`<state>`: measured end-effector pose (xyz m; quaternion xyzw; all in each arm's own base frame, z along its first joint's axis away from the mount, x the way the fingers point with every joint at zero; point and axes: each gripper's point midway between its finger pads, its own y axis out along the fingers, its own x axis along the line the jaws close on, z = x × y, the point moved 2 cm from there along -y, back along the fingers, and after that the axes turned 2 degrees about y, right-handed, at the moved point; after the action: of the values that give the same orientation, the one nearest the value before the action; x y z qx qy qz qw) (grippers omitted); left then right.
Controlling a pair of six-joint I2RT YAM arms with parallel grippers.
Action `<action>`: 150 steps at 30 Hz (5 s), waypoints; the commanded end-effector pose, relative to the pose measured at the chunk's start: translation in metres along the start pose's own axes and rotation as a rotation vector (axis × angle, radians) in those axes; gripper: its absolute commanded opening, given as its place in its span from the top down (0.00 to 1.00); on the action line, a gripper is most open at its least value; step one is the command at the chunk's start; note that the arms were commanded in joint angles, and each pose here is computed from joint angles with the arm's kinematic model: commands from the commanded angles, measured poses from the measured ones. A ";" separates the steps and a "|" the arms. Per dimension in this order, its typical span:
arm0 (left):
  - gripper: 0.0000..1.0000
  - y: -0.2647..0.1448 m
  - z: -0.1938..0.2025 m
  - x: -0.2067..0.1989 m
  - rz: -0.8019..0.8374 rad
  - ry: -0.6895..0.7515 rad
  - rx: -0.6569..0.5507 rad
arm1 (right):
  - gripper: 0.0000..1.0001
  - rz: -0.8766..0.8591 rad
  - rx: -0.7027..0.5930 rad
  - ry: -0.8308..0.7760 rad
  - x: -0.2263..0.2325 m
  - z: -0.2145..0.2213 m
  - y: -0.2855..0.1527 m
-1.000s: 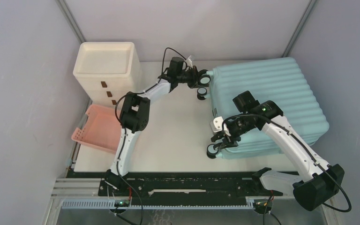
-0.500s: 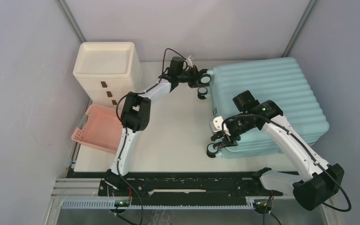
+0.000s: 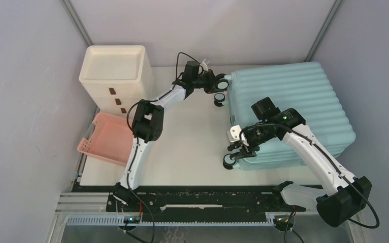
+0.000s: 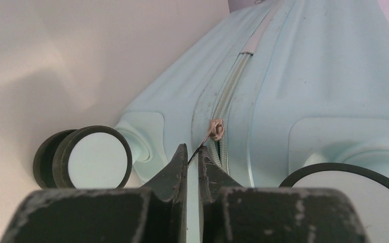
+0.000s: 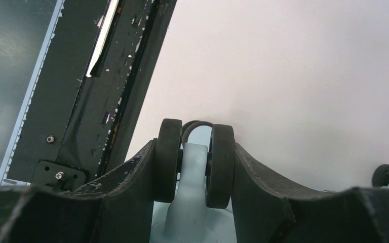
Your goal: Open, take out, and arrange the luggage
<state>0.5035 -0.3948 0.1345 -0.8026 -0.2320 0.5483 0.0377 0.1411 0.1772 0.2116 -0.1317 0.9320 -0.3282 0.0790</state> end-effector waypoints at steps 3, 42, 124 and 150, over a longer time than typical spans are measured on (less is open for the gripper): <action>0.91 -0.010 -0.088 0.012 -0.124 0.060 -0.384 | 1.00 -0.171 -0.172 0.007 0.038 -0.023 0.013; 0.49 -0.138 -0.001 -0.070 -0.171 0.355 -0.450 | 0.07 0.144 -0.174 0.078 0.015 -0.065 -0.042; 1.00 -0.203 0.052 -0.297 0.485 0.578 -0.643 | 0.13 0.826 -0.135 0.231 0.005 -0.098 -0.183; 1.00 -0.194 -0.097 -0.324 0.377 0.467 -0.823 | 0.27 1.493 0.047 -0.007 -0.127 -0.095 -0.318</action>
<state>0.3952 -0.3855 0.4687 -0.9038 -0.1783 0.2839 -0.2659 0.2930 0.0285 0.4409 0.5148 0.7854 -0.2603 0.2245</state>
